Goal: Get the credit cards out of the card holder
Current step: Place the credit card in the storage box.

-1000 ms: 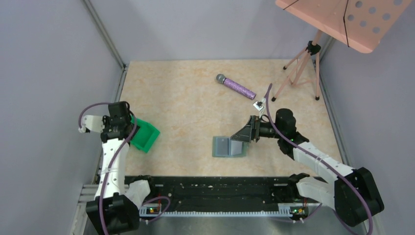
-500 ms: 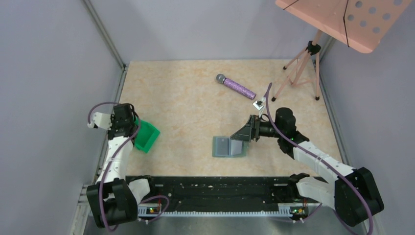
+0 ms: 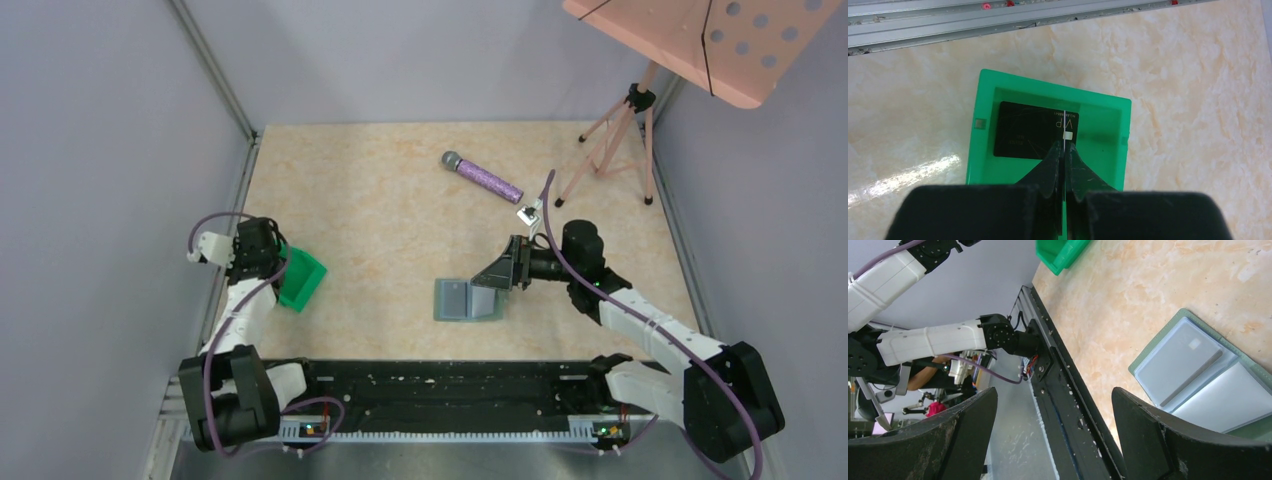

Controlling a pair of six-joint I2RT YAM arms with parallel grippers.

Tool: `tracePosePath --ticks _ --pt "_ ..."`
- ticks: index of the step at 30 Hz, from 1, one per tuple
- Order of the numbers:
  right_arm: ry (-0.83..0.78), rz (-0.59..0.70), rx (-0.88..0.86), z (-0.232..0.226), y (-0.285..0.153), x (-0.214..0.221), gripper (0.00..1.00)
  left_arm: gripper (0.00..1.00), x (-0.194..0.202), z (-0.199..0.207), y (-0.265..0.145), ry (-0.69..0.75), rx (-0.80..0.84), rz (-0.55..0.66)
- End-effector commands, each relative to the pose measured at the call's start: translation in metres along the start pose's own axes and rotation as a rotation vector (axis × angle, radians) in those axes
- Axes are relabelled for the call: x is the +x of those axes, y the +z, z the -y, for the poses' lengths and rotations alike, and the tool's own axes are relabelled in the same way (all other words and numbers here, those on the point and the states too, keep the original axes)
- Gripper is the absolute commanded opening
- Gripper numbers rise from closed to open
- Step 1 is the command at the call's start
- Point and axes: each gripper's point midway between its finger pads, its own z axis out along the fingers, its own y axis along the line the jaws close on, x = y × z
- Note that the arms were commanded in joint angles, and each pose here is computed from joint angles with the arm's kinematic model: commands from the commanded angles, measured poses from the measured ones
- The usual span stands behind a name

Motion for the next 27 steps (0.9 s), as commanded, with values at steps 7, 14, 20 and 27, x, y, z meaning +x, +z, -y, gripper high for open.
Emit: tracePosePath --ticks 7,14,20,27 --pt "-0.060 0.045 -0.013 -0.012 -0.002 -0.018 0.84 0.00 -0.003 0.011 0.013 -0.010 0.055 0.041" --pt "-0.062 0.050 -0.008 -0.012 -0.002 -0.019 0.84 0.00 -0.007 0.017 0.020 0.017 0.060 0.068" --pt "-0.054 0.040 -0.012 -0.012 -0.002 -0.018 0.84 0.00 -0.005 0.020 0.025 0.012 0.079 0.083" --pt "-0.055 0.033 -0.009 -0.013 -0.002 -0.018 0.84 0.00 -0.004 0.015 0.032 0.044 0.048 0.096"
